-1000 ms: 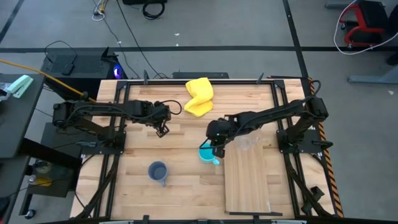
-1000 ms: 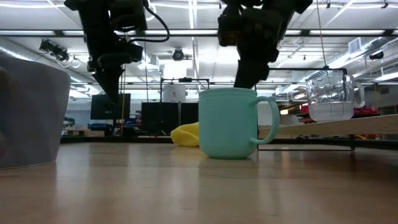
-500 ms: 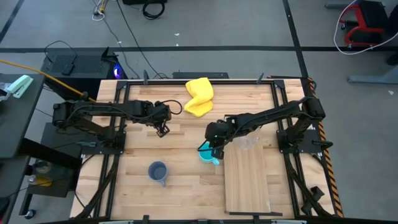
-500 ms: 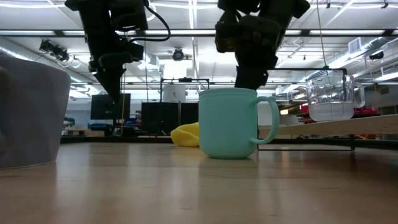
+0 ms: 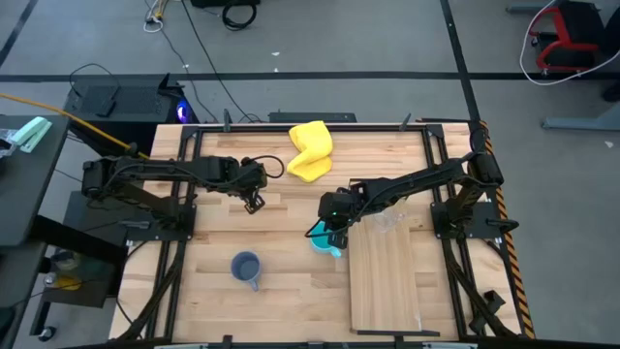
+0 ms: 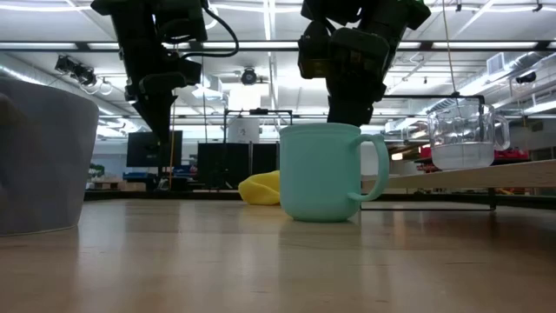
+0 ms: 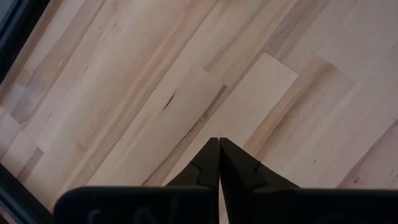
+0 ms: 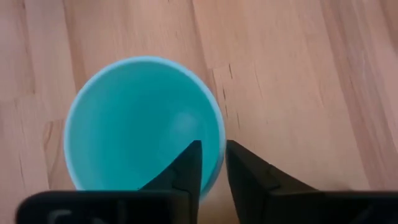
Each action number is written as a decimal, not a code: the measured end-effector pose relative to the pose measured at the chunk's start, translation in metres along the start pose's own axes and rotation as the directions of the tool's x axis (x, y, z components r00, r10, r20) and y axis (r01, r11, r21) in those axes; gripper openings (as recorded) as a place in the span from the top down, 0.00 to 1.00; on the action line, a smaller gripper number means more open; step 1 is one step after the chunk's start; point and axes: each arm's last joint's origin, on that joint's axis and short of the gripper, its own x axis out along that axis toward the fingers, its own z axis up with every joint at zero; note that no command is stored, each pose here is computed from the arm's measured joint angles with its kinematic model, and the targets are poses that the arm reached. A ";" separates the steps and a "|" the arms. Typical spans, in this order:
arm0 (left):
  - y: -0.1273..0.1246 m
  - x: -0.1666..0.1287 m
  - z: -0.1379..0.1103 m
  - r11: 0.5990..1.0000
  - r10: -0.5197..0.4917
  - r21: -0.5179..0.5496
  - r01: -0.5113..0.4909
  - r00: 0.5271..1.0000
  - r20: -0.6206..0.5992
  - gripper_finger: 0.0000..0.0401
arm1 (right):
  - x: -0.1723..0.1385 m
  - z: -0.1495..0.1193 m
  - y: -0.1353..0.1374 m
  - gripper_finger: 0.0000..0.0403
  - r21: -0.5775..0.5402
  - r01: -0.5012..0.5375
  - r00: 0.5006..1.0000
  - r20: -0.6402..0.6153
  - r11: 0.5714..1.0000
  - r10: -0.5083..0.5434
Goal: Stack small to large cups/mugs on shelf
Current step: Put the blue mug on the shelf
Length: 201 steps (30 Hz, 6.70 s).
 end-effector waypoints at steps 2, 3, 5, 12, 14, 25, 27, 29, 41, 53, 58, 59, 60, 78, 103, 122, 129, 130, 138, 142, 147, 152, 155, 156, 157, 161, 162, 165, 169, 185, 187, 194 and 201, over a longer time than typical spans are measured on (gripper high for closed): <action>0.000 0.000 0.000 1.000 -0.001 -0.001 0.001 1.000 0.003 0.98 | 0.000 0.000 0.000 0.85 0.000 0.001 1.000 -0.001 1.000 -0.001; 0.000 0.000 0.000 1.000 -0.001 -0.001 0.001 1.000 0.002 0.98 | 0.000 0.000 0.000 0.88 0.000 0.000 1.000 -0.001 1.000 0.000; 0.000 0.000 0.000 1.000 -0.001 -0.001 0.001 1.000 0.003 0.98 | 0.000 0.000 0.000 0.92 -0.001 0.000 1.000 0.000 1.000 0.000; 0.000 0.000 0.000 1.000 -0.001 -0.001 0.001 1.000 0.002 0.93 | 0.000 0.000 0.000 0.97 -0.048 -0.001 1.000 0.003 0.999 0.001; 0.000 0.000 0.000 1.000 -0.001 -0.001 0.001 1.000 0.002 0.93 | -0.001 0.001 0.000 0.98 -0.051 0.000 1.000 0.000 0.999 0.000; 0.000 0.000 0.000 1.000 -0.002 0.006 0.002 1.000 0.004 0.97 | -0.064 0.030 0.026 0.99 -0.240 -0.010 0.998 -0.066 0.971 -0.006; 0.000 0.000 0.000 1.000 -0.001 0.014 0.001 1.000 0.004 0.95 | -0.082 0.034 0.031 0.99 -0.256 -0.012 0.996 -0.085 0.967 -0.010; 0.000 0.000 0.000 1.000 -0.002 0.030 0.001 1.000 0.004 0.93 | -0.099 0.035 0.035 0.99 -0.263 -0.013 0.994 -0.112 0.965 -0.017; -0.001 0.000 0.002 0.999 -0.011 0.041 0.010 1.000 0.024 0.98 | -0.145 0.004 0.055 0.99 -0.198 0.099 0.954 -0.261 0.975 -0.150; -0.002 0.000 0.005 0.999 -0.021 0.037 0.019 0.999 0.046 0.92 | -0.173 -0.057 0.076 0.99 -0.162 0.075 0.987 -0.126 0.984 -0.096; -0.003 0.000 0.006 0.999 -0.026 0.032 0.024 0.998 0.059 0.96 | -0.180 -0.086 0.061 0.99 -0.094 0.040 0.999 -0.027 0.995 -0.042; -0.003 -0.001 0.006 0.999 -0.028 0.031 0.026 0.998 0.064 0.97 | -0.177 -0.094 0.056 0.99 -0.085 0.051 0.998 -0.043 0.995 -0.054; -0.003 -0.001 0.007 0.999 -0.030 0.038 0.027 0.997 0.068 0.98 | -0.174 -0.100 0.052 0.99 -0.077 0.061 0.996 -0.057 0.995 -0.066; -0.007 -0.002 0.015 0.987 -0.065 0.154 0.041 0.986 0.152 0.94 | -0.136 -0.124 0.041 0.99 -0.227 0.000 0.999 -0.051 0.974 -0.012; -0.007 -0.002 0.017 0.988 -0.073 0.146 0.047 0.982 0.173 0.98 | -0.106 -0.125 0.064 0.99 -0.485 -0.058 0.992 -0.122 0.872 -0.002; -0.007 -0.002 0.017 0.988 -0.073 0.145 0.047 0.982 0.173 0.97 | -0.104 -0.115 0.058 0.94 -0.427 -0.082 0.992 -0.119 0.900 0.034; -0.007 -0.002 0.017 0.988 -0.073 0.145 0.048 0.982 0.173 0.97 | -0.104 -0.115 0.058 0.94 -0.427 -0.082 0.992 -0.118 0.901 0.034; -0.007 -0.002 0.017 0.988 -0.073 0.145 0.048 0.982 0.173 0.96 | -0.102 -0.116 0.058 0.94 -0.423 -0.084 0.993 -0.112 0.902 0.040; -0.007 -0.002 0.017 0.988 -0.073 0.146 0.047 0.982 0.173 0.94 | -0.100 -0.121 0.054 0.94 -0.407 -0.078 0.992 -0.123 0.910 0.030; -0.008 -0.002 0.018 0.988 -0.075 0.144 0.049 0.981 0.178 0.98 | -0.105 -0.119 0.055 0.93 -0.402 -0.087 0.994 -0.096 0.911 0.052; -0.008 -0.002 0.018 0.988 -0.075 0.144 0.049 0.981 0.179 0.98 | -0.104 -0.118 0.055 0.93 -0.399 -0.079 0.995 -0.085 0.913 0.048; -0.008 -0.002 0.018 0.988 -0.075 0.145 0.049 0.981 0.180 0.93 | -0.104 -0.117 0.055 0.92 -0.381 -0.051 0.997 -0.066 0.923 0.028; -0.008 -0.002 0.018 0.988 -0.075 0.145 0.049 0.981 0.180 0.92 | -0.104 -0.118 0.055 0.90 -0.376 -0.052 0.997 -0.066 0.925 0.029; -0.008 -0.002 0.018 0.988 -0.075 0.145 0.049 0.981 0.180 0.93 | -0.104 -0.118 0.055 0.90 -0.372 -0.051 0.997 -0.066 0.927 0.029; -0.008 -0.002 0.018 0.988 -0.075 0.145 0.050 0.981 0.180 0.93 | -0.104 -0.118 0.055 0.89 -0.371 -0.051 0.997 -0.065 0.927 0.029; -0.008 -0.002 0.018 0.988 -0.075 0.145 0.049 0.981 0.179 0.97 | -0.104 -0.117 0.055 0.87 -0.371 -0.041 0.998 -0.059 0.928 0.021; -0.008 -0.002 0.018 0.988 -0.075 0.145 0.049 0.981 0.180 0.98 | -0.104 -0.117 0.054 0.87 -0.371 -0.038 0.998 -0.056 0.928 0.018; -0.008 -0.002 0.018 0.988 -0.075 0.144 0.050 0.981 0.179 0.99 | -0.104 -0.117 0.054 0.86 -0.372 -0.023 0.999 -0.046 0.928 0.006; -0.008 -0.002 0.018 0.988 -0.075 0.144 0.049 0.981 0.180 0.96 | -0.104 -0.117 0.053 0.85 -0.373 0.000 0.999 -0.031 0.928 -0.012; -0.025 -0.011 0.030 0.967 -0.248 0.135 0.215 0.915 0.319 0.96 | -0.160 -0.131 0.037 0.89 0.062 0.024 0.998 -0.053 0.998 -0.021; -0.030 -0.014 0.031 0.959 -0.274 0.170 0.228 0.900 0.338 0.97 | -0.170 -0.141 0.040 0.91 0.138 0.009 0.999 -0.033 0.990 -0.004; -0.041 -0.019 0.029 0.943 -0.316 0.218 0.250 0.876 0.365 0.95 | -0.170 -0.186 0.075 0.98 0.216 -0.012 1.000 -0.023 0.976 0.017; -0.048 -0.023 0.030 0.934 -0.345 0.232 0.270 0.849 0.401 0.93 | -0.147 -0.225 0.120 0.99 0.174 0.030 0.999 0.024 0.984 -0.035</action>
